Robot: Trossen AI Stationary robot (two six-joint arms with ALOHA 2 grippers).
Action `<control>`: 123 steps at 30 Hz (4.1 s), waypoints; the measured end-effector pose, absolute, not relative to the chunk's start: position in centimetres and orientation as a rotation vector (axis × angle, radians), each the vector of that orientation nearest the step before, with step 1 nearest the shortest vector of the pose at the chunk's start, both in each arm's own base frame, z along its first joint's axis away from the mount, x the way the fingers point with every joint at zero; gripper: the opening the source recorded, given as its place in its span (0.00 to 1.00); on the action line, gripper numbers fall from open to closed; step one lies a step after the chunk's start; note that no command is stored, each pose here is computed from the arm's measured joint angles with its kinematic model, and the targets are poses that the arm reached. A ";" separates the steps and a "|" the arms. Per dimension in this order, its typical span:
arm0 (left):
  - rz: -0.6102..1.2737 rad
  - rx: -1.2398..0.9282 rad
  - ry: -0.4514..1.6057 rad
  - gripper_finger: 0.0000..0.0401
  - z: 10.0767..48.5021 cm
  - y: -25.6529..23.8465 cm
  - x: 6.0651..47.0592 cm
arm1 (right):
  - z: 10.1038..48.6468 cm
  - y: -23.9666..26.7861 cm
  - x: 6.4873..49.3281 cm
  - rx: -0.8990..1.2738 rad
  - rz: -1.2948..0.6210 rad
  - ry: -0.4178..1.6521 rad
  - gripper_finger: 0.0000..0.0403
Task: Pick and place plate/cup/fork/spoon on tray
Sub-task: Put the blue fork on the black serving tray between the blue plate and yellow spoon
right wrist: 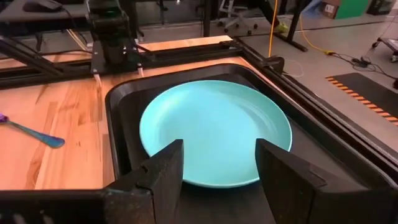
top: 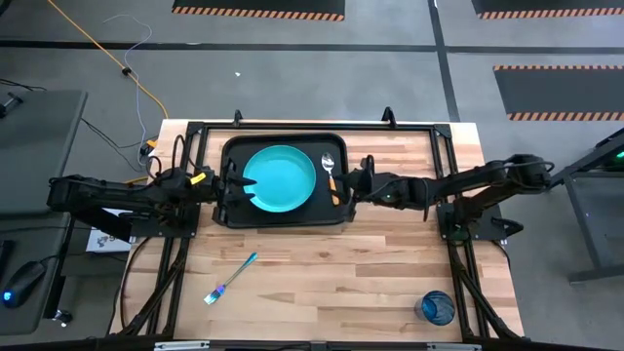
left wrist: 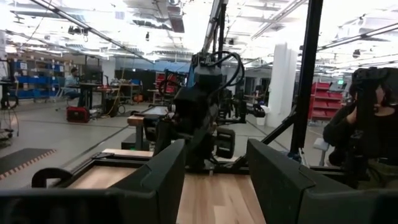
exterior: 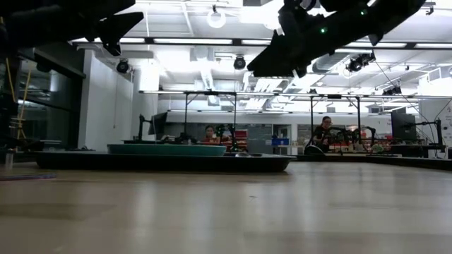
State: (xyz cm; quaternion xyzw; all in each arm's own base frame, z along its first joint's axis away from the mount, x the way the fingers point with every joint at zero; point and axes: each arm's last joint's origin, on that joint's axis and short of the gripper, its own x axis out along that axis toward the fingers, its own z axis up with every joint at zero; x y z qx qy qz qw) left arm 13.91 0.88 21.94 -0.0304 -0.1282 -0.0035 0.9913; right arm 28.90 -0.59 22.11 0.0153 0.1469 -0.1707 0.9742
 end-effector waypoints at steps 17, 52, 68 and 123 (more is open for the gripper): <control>-0.083 -0.229 -0.167 0.40 22.4 0.7 14.3 | 24.0 -0.6 29.5 -0.011 -0.319 0.152 0.47; 0.255 -0.530 1.261 0.40 15.2 -16.5 16.6 | 25.9 -0.6 29.6 -0.085 -0.330 -0.032 0.47; 0.337 -0.359 1.413 0.31 13.1 -17.2 17.1 | 25.8 -0.6 29.6 -0.087 -0.330 -0.026 0.47; 0.667 0.193 0.409 0.01 23.3 3.3 28.7 | 24.2 -4.6 33.8 0.319 -0.402 -0.156 0.47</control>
